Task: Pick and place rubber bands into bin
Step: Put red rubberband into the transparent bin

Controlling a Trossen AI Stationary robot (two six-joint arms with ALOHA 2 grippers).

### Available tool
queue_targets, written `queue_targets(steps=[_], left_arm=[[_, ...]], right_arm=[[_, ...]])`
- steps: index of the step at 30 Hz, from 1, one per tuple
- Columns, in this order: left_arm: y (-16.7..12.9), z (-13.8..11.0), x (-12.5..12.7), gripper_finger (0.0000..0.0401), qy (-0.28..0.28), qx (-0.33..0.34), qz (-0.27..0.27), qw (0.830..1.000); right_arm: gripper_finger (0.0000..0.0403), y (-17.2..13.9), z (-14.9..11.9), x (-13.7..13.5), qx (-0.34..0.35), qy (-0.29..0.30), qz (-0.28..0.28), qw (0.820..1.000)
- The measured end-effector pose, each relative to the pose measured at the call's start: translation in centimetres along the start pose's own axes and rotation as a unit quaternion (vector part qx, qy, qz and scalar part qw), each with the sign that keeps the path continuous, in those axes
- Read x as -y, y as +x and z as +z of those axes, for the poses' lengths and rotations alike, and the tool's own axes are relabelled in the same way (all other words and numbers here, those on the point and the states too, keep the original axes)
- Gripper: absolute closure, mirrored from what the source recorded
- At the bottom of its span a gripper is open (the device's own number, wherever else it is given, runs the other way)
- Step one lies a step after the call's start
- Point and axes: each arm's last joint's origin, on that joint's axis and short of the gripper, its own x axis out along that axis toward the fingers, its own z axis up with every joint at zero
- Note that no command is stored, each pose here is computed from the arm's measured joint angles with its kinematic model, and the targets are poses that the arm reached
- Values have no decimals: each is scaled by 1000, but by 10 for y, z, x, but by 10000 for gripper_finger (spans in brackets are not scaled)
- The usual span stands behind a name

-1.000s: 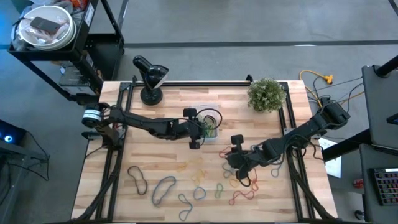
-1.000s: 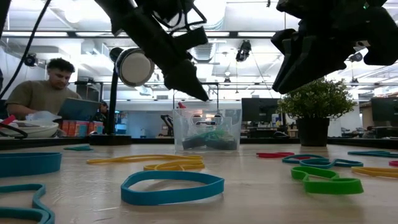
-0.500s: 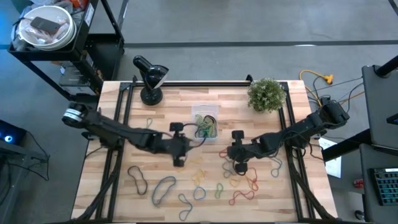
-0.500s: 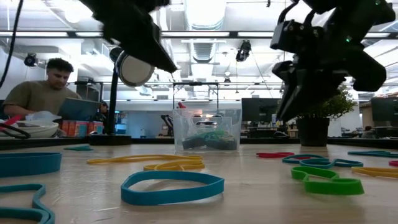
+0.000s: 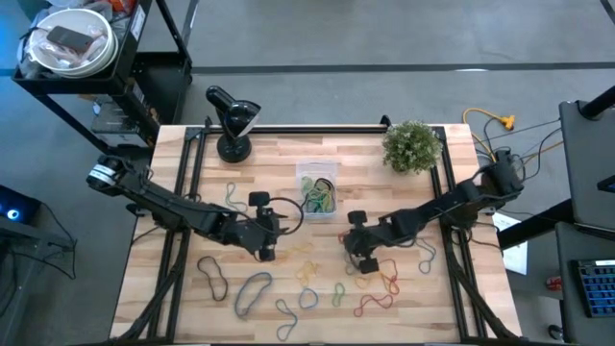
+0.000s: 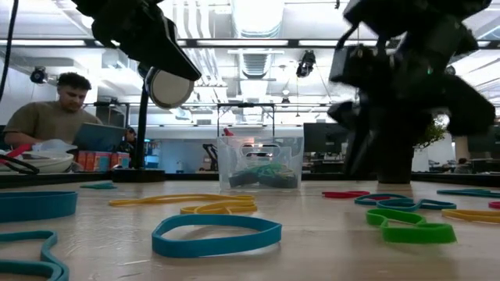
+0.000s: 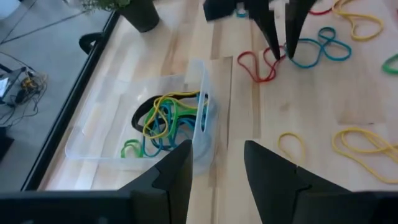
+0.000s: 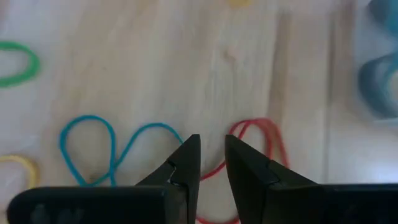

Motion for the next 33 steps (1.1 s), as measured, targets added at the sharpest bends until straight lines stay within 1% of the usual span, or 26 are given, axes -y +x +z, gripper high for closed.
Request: queue_targets(steps=[4,7,13,16,23,33], left_arm=[[1,-1,0,271,2,-2,5,1000],[2,-1,1,271,2,-2,7,1000],[2,-1,1,271,3,-3,9,1000],[2,-1,1,271,3,-2,11,1000],[2,-1,1,271,3,-2,11,1000],[2,-1,1,271,3,-2,11,1000]], right_arm=[[335,8,-2,1,-14,17,-10,1000],[335,8,-2,4,-14,32,-15,999],[335,6,-1,7,-12,37,-18,999],[335,7,-2,9,-13,50,-20,998],[335,8,-3,11,-22,74,7,997],[335,8,-6,20,-43,126,15,991]])
